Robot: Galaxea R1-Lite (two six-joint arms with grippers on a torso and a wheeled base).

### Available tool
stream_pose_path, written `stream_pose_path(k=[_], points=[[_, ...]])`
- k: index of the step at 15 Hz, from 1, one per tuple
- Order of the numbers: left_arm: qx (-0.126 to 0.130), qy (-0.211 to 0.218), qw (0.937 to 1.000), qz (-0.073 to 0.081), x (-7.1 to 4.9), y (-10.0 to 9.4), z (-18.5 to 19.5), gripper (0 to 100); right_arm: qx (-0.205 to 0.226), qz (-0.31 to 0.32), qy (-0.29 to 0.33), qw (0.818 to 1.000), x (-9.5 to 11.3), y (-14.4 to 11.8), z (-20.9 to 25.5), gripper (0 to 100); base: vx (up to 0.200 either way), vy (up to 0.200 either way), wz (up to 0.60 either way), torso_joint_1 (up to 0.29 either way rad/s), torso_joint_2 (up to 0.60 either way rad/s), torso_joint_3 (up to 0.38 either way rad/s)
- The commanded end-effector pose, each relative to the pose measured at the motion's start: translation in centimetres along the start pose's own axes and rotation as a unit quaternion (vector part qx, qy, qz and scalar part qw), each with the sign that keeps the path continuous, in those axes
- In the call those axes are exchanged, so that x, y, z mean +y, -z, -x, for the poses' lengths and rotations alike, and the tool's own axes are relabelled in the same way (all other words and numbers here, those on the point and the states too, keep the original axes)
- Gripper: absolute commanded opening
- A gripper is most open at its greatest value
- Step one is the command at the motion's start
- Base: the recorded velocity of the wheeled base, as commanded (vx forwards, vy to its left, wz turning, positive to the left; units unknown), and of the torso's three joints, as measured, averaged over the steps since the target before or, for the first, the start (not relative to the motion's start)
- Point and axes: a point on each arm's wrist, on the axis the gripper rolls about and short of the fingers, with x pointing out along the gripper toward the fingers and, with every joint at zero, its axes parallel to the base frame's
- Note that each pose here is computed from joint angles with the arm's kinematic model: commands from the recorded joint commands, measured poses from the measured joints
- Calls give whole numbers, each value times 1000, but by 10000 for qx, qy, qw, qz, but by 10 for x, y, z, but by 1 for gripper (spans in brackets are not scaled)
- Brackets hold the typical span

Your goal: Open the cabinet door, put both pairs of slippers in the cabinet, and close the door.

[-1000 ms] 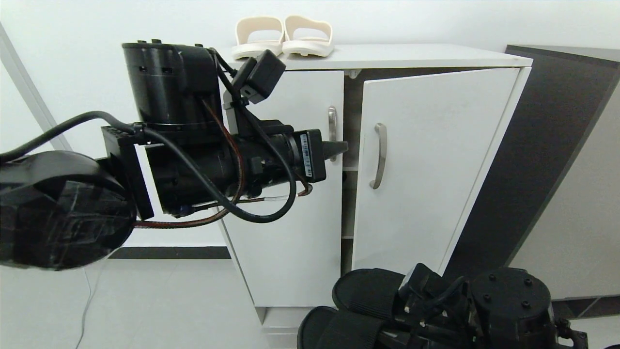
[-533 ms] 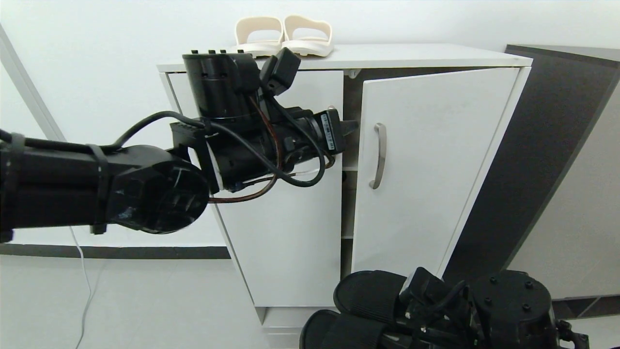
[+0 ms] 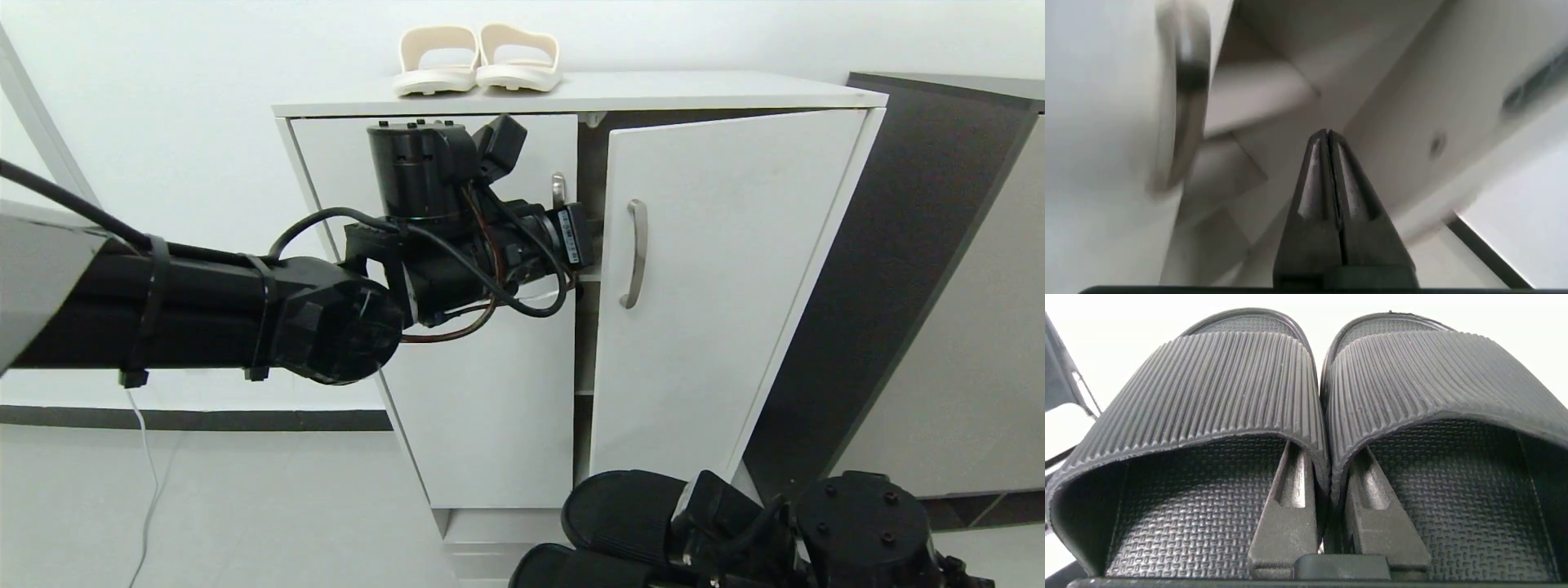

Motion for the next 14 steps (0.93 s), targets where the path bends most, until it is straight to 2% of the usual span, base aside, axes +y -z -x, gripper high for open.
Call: stream_pose_path(k=[1,2,3,4,5,6,7,9,11,14], points=[[123,46,9999,29,-4,8,1,0,10,27,-57,10000,3,1,0,0,-200,0,0,2,2,-2],[199,125,9997,41,-11,13,2,0,24,47,-98,9999,5,1,0,0,-200,0,0,-2,-2,7],[258,332,9991,8,-23,21,3,0,47,63,-133,9999,7,3,0,0,-200,0,0,2,2,-2],[296,555,9980,-20,-37,28,2,0,38,77,-161,9998,9,2,1,0,-200,0,0,2,2,2],[262,875,9958,-68,-57,37,-2,0,53,94,-196,9998,10,3,1,0,-200,0,0,2,2,2],[257,1112,9934,-66,-70,48,-10,0,61,97,-203,9997,11,4,2,0,0,0,0,0,0,0],[235,1184,9927,-70,-73,55,-15,0,68,97,-203,9997,11,4,2,0,0,0,0,0,0,0],[175,1166,9930,-47,-69,58,-18,0,53,97,-202,9997,11,4,2,0,0,0,0,0,0,0],[103,1007,9949,20,-60,52,-16,0,61,97,-195,9997,11,4,1,0,0,0,0,0,0,0],[-124,667,9977,-22,-38,30,3,0,-26,8,19,10000,5,-3,-8,0,0,0,0,0,0,0]])
